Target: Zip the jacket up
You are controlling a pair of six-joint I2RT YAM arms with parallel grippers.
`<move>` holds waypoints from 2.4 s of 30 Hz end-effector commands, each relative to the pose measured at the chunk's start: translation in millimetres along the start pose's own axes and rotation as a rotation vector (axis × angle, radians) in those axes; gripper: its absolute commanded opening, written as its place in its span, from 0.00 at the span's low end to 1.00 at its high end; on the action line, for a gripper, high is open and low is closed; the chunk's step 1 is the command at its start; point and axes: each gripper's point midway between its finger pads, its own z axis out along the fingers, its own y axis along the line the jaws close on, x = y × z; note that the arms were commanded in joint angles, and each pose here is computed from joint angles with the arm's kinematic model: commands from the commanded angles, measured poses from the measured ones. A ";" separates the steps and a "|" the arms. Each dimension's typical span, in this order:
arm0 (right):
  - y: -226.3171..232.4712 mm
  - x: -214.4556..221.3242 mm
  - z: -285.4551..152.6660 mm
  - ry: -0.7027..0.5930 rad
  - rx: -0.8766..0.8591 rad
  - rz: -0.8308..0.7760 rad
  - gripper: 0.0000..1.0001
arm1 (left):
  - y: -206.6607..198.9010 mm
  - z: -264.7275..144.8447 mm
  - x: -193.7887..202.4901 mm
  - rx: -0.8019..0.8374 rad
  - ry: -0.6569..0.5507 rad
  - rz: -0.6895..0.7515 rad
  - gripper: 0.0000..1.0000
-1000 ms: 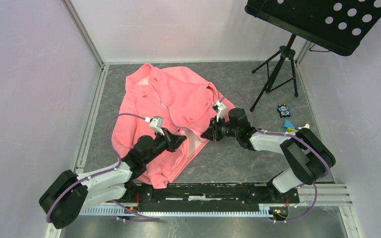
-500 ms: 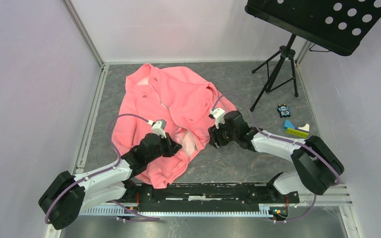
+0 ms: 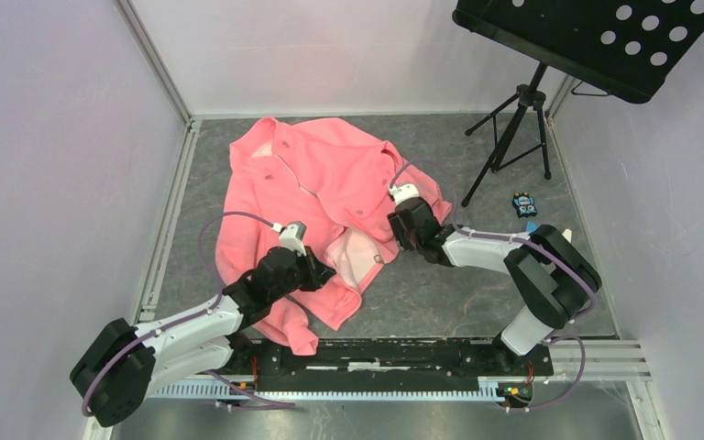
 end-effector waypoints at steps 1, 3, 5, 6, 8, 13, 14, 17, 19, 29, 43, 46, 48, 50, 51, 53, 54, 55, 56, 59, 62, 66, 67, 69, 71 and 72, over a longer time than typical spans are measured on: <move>-64.2 6.0 -17.7 0.057 0.265 -0.067 0.52 | -1.7 -2.5 3.4 0.005 0.012 -0.041 0.02; -45.4 -1.8 -29.4 0.031 0.153 -0.130 0.56 | -0.5 -2.7 4.5 0.004 0.013 -0.040 0.02; -26.7 -10.2 -42.8 0.004 0.039 -0.172 0.65 | -1.9 -2.6 2.9 0.011 0.006 -0.036 0.02; -17.1 -15.5 -49.2 -0.013 -0.025 -0.182 0.77 | -1.7 -2.5 2.5 0.010 0.005 -0.035 0.02; -2.4 -20.4 -59.2 -0.030 -0.130 -0.223 0.90 | -3.5 -2.2 0.0 0.013 0.000 -0.033 0.02; 49.4 -18.3 -74.5 -0.107 -0.453 -0.291 0.73 | -15.0 -4.1 -4.2 0.057 0.004 -0.015 0.02; 57.4 -18.8 -73.7 -0.112 -0.495 -0.287 0.68 | -16.5 -4.4 -5.5 0.062 0.000 -0.013 0.02; 70.4 -26.1 -70.5 -0.149 -0.552 -0.269 0.58 | -22.8 -4.9 -7.9 0.091 -0.006 -0.013 0.02; 71.9 -25.4 -64.6 -0.154 -0.553 -0.276 0.55 | -27.4 -5.5 -7.9 0.113 -0.001 -0.016 0.02; 58.2 -6.2 -42.0 -0.095 -0.434 -0.280 0.51 | -43.4 -3.4 -14.0 0.163 0.009 -0.018 0.03; 47.8 3.2 -47.0 -0.084 -0.381 -0.199 0.45 | -45.5 -0.3 -10.6 0.168 0.035 -0.028 0.04; 44.6 3.7 -46.9 -0.082 -0.377 -0.193 0.40 | -43.9 1.0 -10.5 0.162 0.031 -0.029 0.03; 43.5 5.3 -43.4 -0.072 -0.375 -0.189 0.36 | -44.9 3.0 -9.7 0.166 0.037 -0.030 0.03; 44.2 5.8 -39.7 -0.063 -0.376 -0.189 0.36 | -46.6 4.2 -8.1 0.172 0.051 -0.030 0.03; 45.9 6.0 -37.6 -0.060 -0.382 -0.189 0.37 | -47.1 4.9 -7.3 0.174 0.056 -0.030 0.03; 49.4 6.2 -33.6 -0.054 -0.395 -0.190 0.42 | -46.3 5.5 -6.0 0.172 0.061 -0.032 0.03; 50.4 6.3 -31.3 -0.055 -0.397 -0.190 0.43 | -46.1 5.6 -5.9 0.171 0.060 -0.033 0.02; 50.9 6.8 -29.0 -0.055 -0.397 -0.190 0.45 | -45.5 5.9 -6.2 0.169 0.058 -0.033 0.02; 50.8 8.3 -25.4 -0.049 -0.392 -0.190 0.46 | -44.9 6.0 -5.6 0.167 0.059 -0.034 0.02; 50.4 17.1 -17.1 -0.013 -0.375 -0.168 0.45 | -45.2 5.8 -6.1 0.167 0.057 -0.035 0.02; 44.7 23.9 -14.2 -0.002 -0.342 -0.163 0.35 | -45.1 5.6 -6.2 0.167 0.057 -0.033 0.02; 55.5 8.6 -26.1 -0.068 -0.412 -0.164 0.12 | -43.8 6.0 -6.3 0.162 0.054 -0.031 0.02; 58.2 2.6 -28.7 -0.081 -0.427 -0.164 0.02 | -43.5 6.1 -6.0 0.160 0.055 -0.029 0.02; 61.6 -6.9 -33.4 -0.097 -0.446 -0.165 0.00 | -44.0 6.4 -7.7 0.158 0.053 -0.021 0.02; 65.2 -17.7 -40.7 -0.121 -0.470 -0.167 0.00 | -45.7 5.5 -9.8 0.162 0.051 -0.006 0.02; 68.2 -23.0 -45.3 -0.135 -0.491 -0.172 0.00 | -48.2 4.3 -11.8 0.173 0.046 0.005 0.02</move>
